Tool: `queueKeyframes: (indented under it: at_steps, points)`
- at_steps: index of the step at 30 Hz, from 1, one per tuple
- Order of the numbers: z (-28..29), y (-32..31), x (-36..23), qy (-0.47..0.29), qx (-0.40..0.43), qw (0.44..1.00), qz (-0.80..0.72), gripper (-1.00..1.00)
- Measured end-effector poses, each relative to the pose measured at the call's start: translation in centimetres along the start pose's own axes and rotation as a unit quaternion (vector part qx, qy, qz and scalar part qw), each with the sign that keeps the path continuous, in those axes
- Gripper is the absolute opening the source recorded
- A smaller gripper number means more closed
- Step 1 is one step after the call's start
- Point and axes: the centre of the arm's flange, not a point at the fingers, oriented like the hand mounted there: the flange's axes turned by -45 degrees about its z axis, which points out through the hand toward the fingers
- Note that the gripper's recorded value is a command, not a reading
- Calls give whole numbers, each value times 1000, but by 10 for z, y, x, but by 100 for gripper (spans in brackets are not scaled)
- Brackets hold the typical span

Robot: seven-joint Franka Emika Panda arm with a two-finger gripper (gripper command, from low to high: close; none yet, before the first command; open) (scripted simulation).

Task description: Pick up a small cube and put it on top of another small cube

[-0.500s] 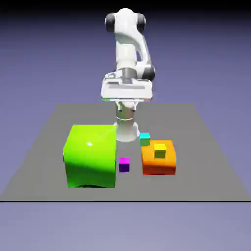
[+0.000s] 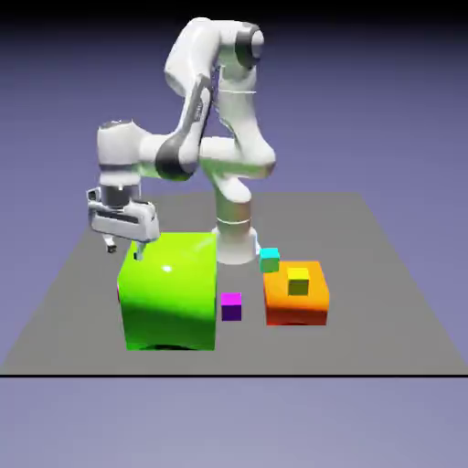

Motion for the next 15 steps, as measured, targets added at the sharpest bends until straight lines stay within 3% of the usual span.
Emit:
queueKeyframes:
  at_steps: [5,11,13,15]
  points:
    - [44,88,18,-110,13,986,127,0]
    - [99,197,8,-239,49,930,276,0]
    - [134,190,-13,-310,37,902,300,0]
    - [140,182,-17,-323,29,898,298,0]
